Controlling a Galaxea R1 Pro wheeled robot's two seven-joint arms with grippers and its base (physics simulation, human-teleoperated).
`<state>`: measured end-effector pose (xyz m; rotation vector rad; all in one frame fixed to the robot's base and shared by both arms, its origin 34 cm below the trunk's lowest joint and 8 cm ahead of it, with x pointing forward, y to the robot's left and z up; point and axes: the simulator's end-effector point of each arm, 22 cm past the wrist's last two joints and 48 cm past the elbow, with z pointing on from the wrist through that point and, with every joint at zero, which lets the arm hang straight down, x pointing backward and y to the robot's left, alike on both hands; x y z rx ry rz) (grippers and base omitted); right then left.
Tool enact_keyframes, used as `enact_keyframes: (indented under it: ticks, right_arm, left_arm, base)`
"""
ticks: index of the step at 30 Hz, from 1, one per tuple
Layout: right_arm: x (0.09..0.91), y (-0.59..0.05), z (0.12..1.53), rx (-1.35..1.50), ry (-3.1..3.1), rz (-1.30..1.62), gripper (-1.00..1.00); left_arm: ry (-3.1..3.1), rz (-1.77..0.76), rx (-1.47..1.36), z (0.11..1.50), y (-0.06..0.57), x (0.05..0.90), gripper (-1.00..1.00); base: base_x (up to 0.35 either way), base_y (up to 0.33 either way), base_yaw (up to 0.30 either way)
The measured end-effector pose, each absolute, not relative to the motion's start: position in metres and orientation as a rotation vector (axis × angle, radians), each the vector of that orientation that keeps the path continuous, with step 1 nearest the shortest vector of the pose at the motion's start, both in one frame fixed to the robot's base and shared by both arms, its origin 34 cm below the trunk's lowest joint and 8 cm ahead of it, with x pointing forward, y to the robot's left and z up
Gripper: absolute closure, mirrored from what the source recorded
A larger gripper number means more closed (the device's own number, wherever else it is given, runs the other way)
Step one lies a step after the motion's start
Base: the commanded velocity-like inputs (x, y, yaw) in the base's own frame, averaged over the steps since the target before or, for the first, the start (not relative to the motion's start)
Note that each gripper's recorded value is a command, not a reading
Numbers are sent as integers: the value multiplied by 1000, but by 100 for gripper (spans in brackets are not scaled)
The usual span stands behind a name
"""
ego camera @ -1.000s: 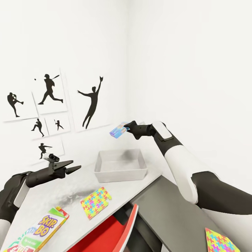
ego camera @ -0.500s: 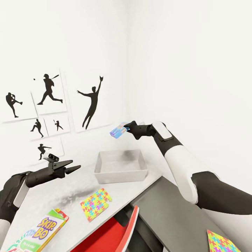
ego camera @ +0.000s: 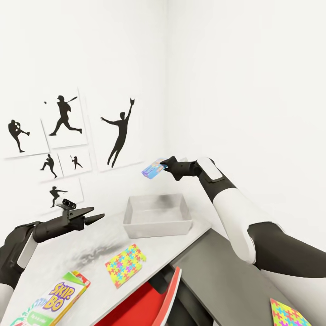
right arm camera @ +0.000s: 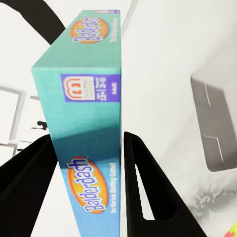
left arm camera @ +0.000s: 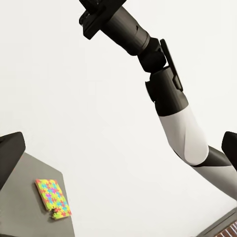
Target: Put all the toys in the child's room - the three board games (two on the bed and one on the table), the two jigsaw puzzles on the table, and the tennis ball on the table - inside the toy box on the table in the child's room.
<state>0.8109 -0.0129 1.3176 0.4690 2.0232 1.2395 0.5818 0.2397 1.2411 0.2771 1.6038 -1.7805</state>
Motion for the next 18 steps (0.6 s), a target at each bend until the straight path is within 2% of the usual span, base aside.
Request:
enact_keyframes:
  ticks: [18]
  right_arm:
    - [811, -13, 1318, 470, 2022, 1242, 100]
  left_arm:
    - [1603, -1779, 276, 1242, 241, 582, -100]
  base:
    - [42, 38, 0]
